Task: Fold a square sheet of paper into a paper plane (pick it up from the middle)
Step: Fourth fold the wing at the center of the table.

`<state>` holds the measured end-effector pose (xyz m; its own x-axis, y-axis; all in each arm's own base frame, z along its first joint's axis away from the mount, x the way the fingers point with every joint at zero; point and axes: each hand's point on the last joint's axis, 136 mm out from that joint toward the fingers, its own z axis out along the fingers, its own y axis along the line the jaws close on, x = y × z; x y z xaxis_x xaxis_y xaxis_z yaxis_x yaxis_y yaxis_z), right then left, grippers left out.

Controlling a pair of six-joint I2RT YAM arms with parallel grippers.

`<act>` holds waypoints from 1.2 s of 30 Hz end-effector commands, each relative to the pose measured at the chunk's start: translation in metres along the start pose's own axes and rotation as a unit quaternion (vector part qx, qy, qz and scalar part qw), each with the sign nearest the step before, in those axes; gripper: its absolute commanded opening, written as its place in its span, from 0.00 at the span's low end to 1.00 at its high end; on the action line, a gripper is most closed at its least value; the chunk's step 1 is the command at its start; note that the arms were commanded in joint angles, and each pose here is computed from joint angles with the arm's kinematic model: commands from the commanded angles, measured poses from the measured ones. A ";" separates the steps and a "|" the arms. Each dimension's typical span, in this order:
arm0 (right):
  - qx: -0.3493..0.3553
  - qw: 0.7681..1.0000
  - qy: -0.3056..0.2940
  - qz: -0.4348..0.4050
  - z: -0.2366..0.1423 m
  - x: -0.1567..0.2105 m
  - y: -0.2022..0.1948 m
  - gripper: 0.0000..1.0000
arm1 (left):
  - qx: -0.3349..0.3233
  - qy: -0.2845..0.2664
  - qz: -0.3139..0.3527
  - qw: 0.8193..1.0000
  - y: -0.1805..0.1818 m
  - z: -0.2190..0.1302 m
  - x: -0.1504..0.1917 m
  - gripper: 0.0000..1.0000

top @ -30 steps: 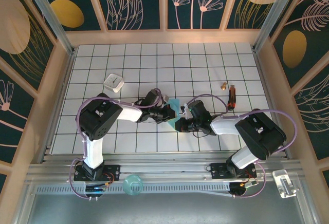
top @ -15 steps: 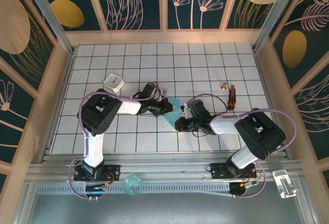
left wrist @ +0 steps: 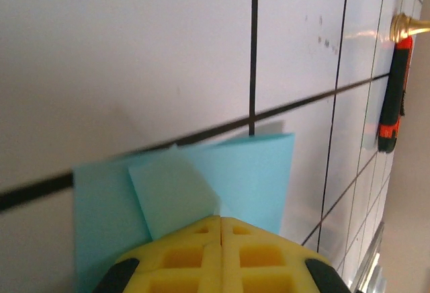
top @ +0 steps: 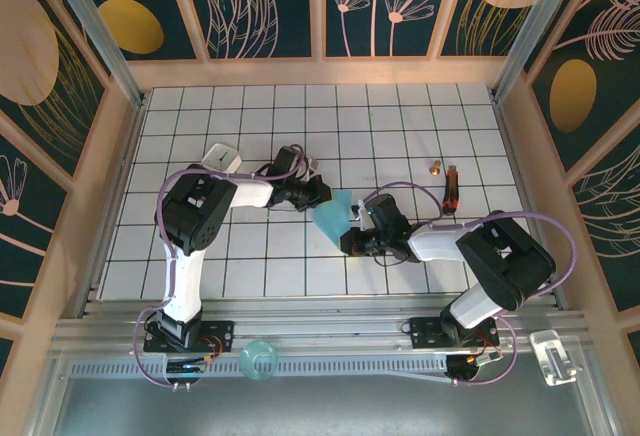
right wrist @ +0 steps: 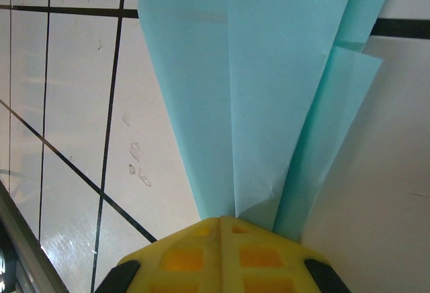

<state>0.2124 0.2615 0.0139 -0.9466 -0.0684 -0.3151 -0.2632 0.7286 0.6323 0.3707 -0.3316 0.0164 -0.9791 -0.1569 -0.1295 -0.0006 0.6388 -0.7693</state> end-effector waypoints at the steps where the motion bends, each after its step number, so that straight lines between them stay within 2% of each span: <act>1: 0.119 0.984 0.113 0.074 -0.008 0.077 -0.064 0.00 | -0.081 -0.083 -0.003 0.993 0.049 -0.013 -0.052 0.00; 8: 0.117 0.984 0.112 0.073 -0.008 0.076 -0.063 0.00 | -0.083 -0.111 0.018 0.990 0.031 -0.029 -0.075 0.01; 12: 0.113 0.985 0.107 0.071 -0.008 0.072 -0.060 0.00 | -0.048 -0.124 0.021 0.991 0.008 -0.045 -0.067 0.05; 16: 0.107 0.987 0.102 0.066 -0.006 0.067 -0.056 0.00 | -0.001 -0.112 0.037 0.993 -0.025 -0.055 -0.024 0.09; 21: 0.099 0.989 0.094 0.061 -0.004 0.059 -0.051 0.00 | 0.057 -0.061 0.037 0.996 -0.053 -0.042 0.030 0.09; 25: 0.098 0.989 0.093 0.057 -0.003 0.056 -0.050 0.00 | 0.056 -0.027 0.033 0.998 -0.048 -0.021 0.043 0.04; 31: 0.092 0.990 0.088 0.053 -0.003 0.051 -0.046 0.00 | 0.009 -0.035 0.050 0.998 -0.029 -0.004 0.020 0.00; 36: 0.059 0.995 0.065 0.036 -0.009 0.033 -0.025 0.00 | -0.032 -0.029 0.057 0.997 -0.001 0.003 0.018 0.00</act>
<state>0.2104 0.2599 0.0165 -0.9530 -0.0744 -0.2938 -0.2504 0.7394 0.6250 0.3525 -0.3456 0.0294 -0.9582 -0.1525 -0.2419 0.0860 0.6529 -0.7525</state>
